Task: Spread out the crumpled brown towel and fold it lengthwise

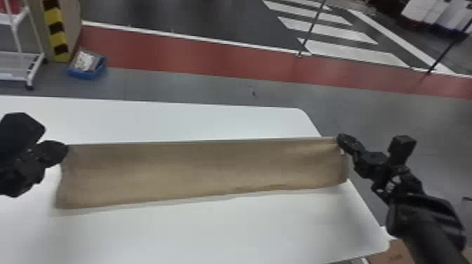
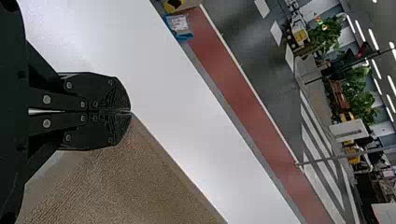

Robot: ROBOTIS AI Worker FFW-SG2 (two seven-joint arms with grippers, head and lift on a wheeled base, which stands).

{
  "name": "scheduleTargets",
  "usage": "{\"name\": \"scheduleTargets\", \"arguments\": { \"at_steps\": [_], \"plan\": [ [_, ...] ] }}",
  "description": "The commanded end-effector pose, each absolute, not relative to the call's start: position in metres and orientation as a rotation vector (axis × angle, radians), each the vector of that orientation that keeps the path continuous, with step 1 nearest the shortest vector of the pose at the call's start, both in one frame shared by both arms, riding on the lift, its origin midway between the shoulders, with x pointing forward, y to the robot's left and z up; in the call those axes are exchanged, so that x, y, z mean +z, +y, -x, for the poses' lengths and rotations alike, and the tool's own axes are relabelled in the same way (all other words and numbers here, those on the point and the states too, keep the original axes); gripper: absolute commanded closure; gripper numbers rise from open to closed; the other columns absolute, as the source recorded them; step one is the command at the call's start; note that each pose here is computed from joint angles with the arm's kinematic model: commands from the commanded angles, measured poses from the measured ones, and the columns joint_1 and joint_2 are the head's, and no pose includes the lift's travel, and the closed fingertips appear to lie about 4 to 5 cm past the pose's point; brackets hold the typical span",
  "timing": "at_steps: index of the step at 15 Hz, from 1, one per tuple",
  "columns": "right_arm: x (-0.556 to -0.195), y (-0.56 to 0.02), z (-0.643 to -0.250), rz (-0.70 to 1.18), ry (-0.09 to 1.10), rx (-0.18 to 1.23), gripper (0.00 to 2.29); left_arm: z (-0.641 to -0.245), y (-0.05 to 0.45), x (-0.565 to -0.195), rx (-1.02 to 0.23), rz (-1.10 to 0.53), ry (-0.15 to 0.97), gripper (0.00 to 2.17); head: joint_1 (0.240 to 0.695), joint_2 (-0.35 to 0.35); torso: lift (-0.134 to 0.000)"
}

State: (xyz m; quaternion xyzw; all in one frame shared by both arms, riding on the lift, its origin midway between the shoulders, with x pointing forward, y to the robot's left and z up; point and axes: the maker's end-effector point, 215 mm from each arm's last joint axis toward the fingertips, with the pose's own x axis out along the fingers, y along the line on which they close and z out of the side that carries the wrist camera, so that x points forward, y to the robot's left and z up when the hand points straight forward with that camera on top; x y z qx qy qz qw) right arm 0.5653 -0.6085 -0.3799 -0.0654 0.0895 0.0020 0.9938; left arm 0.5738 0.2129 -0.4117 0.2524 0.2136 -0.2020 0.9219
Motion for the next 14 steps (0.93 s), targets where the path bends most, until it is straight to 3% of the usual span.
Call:
{"name": "scheduleTargets", "arguments": {
  "at_steps": [1, 2, 3, 4, 9, 14],
  "plan": [
    [-0.390, -0.597, -0.577, 0.163, 0.199, -0.014, 1.02, -0.579, 0.201, -0.418, -0.433, -0.533, 0.430, 1.50, 0.695, -0.350, -0.123],
    [-0.386, -0.596, -0.581, 0.169, 0.165, -0.049, 0.56, -0.581, 0.199, -0.419, -0.433, -0.539, 0.419, 1.16, 0.695, -0.350, -0.123],
    [-0.380, -0.595, -0.584, 0.175, 0.133, -0.075, 0.02, -0.584, 0.195, -0.417, -0.436, -0.544, 0.402, 0.31, 0.695, -0.350, -0.123],
    [-0.380, -0.594, -0.585, 0.170, 0.128, -0.078, 0.00, -0.585, 0.195, -0.420, -0.436, -0.541, 0.405, 0.00, 0.695, -0.350, -0.123],
    [-0.378, -0.594, -0.581, 0.172, 0.118, -0.071, 0.06, -0.586, 0.208, -0.416, -0.403, -0.501, 0.398, 0.00, 0.695, -0.350, -0.123],
    [-0.380, -0.609, -0.553, 0.172, 0.111, -0.085, 0.06, -0.551, 0.237, -0.416, -0.383, -0.280, 0.501, 0.10, 0.695, -0.346, -0.123]
  ]
}}
